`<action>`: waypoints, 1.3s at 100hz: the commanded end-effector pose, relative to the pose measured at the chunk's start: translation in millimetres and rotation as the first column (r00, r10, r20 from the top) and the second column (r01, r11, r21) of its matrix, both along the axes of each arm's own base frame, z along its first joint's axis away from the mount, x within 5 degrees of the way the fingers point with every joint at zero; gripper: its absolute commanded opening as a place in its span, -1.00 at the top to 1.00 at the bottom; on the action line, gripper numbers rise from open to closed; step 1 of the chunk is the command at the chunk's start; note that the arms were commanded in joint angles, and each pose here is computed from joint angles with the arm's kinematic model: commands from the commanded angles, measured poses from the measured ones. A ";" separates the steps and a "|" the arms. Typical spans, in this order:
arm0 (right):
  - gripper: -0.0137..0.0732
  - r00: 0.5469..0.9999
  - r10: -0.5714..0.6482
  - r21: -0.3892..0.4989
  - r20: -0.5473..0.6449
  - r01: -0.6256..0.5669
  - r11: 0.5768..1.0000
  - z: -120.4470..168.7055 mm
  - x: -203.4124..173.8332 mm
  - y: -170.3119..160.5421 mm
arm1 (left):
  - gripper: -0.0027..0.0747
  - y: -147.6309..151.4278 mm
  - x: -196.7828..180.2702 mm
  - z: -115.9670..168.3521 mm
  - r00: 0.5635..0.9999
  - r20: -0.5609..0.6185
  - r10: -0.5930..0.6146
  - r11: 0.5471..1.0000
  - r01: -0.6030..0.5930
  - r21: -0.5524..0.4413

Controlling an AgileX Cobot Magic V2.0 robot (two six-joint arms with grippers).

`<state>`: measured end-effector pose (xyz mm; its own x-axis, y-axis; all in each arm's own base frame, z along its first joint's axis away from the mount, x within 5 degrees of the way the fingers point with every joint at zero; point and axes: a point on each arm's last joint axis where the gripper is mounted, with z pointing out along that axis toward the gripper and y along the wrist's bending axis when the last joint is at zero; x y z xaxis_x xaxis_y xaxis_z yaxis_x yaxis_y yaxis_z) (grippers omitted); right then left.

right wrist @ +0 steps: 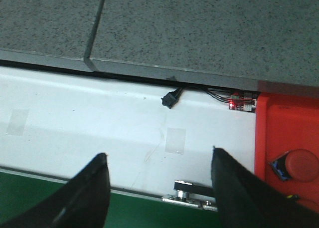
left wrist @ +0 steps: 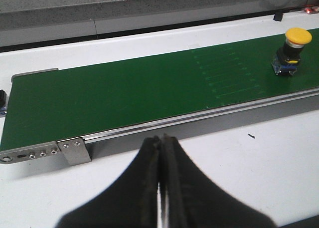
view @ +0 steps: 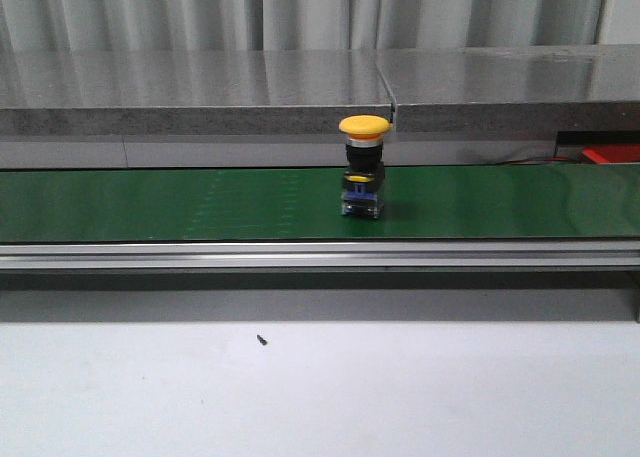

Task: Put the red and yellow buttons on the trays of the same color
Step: 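Lower the right gripper onto the yellow button on the belt and lift it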

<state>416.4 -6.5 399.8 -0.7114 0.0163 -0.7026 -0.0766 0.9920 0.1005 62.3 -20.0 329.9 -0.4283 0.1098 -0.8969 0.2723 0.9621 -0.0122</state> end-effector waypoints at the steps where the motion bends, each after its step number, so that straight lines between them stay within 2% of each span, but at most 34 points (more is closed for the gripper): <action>1: -0.37 0.993 0.021 -0.010 0.115 -0.020 1.000 36.0 -24.3 8.7 | 0.98 -1.4 2.3 13.2 0.997 0.081 -0.003 0.999 0.005 -0.036; 31: -0.37 0.991 0.065 0.003 0.119 -0.065 0.998 26.7 -67.1 30.9 | 0.98 -1.4 2.3 13.2 0.997 0.081 -0.003 0.999 0.005 -0.036; 48: -0.37 0.991 0.102 0.024 0.092 -0.105 0.994 5.6 -91.2 46.9 | 0.98 -1.4 2.3 12.8 0.997 0.079 -0.003 0.999 0.005 -0.035; 71: -0.37 0.986 0.170 0.028 0.004 -0.170 0.985 -30.2 -105.9 69.1 | 0.98 -1.4 2.3 12.8 0.997 0.079 -0.003 0.999 0.005 -0.035; 91: -0.37 0.971 0.237 0.038 -0.021 -0.236 0.971 -39.2 -111.9 91.7 | 0.98 -1.4 2.3 12.8 0.997 0.079 -0.003 0.999 0.005 -0.035; 105: -0.37 0.971 0.233 0.086 -0.062 -0.227 0.970 -45.3 -112.7 105.4 | 0.98 -1.4 2.3 12.8 0.997 0.079 -0.003 0.999 0.005 -0.035; 115: -0.37 0.982 0.150 0.176 -0.112 -0.129 0.976 -50.0 -112.0 111.9 | 0.98 -1.4 2.3 12.8 0.997 0.079 -0.003 0.999 0.005 -0.035; 130: -0.37 0.982 0.123 0.141 -0.144 -0.103 0.985 -57.6 -110.2 117.3 | 0.98 -1.4 2.3 12.8 0.997 0.079 -0.003 0.999 0.005 -0.035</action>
<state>308.0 110.8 326.7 -0.8479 -0.0211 -0.5297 -0.1774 0.9529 0.2460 62.4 -20.0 329.4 -0.4299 0.1101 -0.8962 0.2723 0.9621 -0.0124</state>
